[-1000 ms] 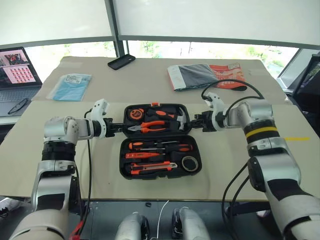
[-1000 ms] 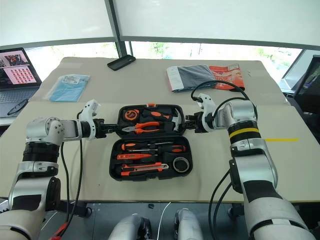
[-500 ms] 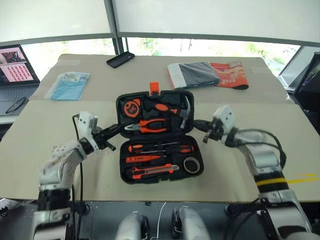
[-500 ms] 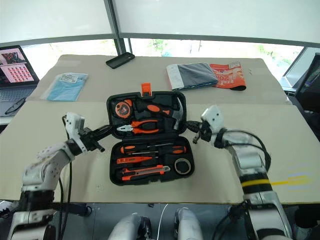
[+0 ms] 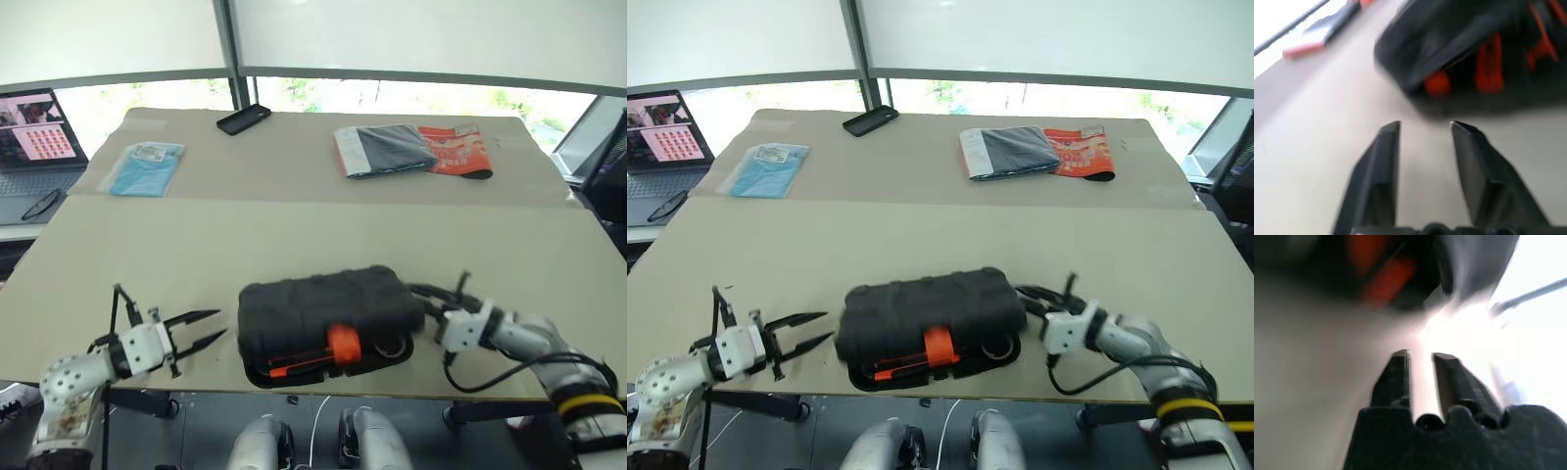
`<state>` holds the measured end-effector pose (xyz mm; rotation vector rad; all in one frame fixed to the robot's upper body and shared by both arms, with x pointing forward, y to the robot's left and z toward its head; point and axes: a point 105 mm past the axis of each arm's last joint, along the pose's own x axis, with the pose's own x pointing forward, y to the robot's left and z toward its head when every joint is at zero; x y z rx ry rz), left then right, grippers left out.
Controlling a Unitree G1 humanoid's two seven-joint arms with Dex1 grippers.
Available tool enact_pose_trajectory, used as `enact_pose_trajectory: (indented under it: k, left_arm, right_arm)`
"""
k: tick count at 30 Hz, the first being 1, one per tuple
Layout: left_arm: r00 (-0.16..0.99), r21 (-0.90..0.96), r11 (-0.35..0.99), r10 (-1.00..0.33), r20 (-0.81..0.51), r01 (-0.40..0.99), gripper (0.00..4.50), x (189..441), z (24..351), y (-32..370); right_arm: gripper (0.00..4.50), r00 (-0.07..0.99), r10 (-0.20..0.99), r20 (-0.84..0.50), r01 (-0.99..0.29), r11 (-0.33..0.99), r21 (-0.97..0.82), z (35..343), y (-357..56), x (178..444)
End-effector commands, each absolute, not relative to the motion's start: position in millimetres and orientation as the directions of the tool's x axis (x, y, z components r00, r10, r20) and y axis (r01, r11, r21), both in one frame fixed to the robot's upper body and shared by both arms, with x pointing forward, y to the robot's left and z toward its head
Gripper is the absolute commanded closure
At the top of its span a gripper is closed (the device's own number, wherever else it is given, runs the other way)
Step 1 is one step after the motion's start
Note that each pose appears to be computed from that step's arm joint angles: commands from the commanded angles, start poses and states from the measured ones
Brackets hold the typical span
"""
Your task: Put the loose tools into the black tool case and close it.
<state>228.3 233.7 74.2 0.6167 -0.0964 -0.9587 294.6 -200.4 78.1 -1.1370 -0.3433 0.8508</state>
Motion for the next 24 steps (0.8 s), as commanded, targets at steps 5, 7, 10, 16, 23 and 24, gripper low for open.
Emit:
enact_pose_trajectory:
  k: [5, 7, 10, 16, 23, 24]
  left_arm:
    - [0.749, 0.517, 0.595, -0.646, -0.147, 0.615, 0.69, 263, 95, 276]
    - [0.744, 0.478, 0.622, -0.659, -0.107, 0.620, 0.69, 274, 105, 270]
    - [0.728, 0.420, 0.638, -0.680, -0.085, 0.645, 1.21, 301, 118, 252]
    - [0.639, 0.347, 0.578, -0.764, -0.086, 0.738, 3.31, 322, 131, 213]
    - [0.529, 0.330, 0.448, -0.822, -0.213, 0.831, 4.38, 329, 114, 181]
    - [0.523, 0.318, 0.447, -0.825, -0.214, 0.836, 4.38, 329, 114, 180]
  right_arm:
    - [1.10, 0.814, 0.558, -0.161, -0.421, 0.376, -0.826, 88, -262, 292]
    - [1.49, 0.786, 0.585, -0.201, -0.514, 0.438, -0.738, 90, -262, 278]
    - [2.40, 0.675, 0.679, -0.290, -0.693, 0.447, -0.566, 90, -248, 249]
    - [4.42, 0.329, 0.797, -0.506, -0.939, 0.222, -0.261, 70, -208, 178]
    - [4.50, 0.356, 0.848, -0.393, -0.916, 0.235, -0.324, 77, -152, 199]
    - [4.50, 0.365, 0.849, -0.383, -0.915, 0.250, -0.317, 77, -145, 205]
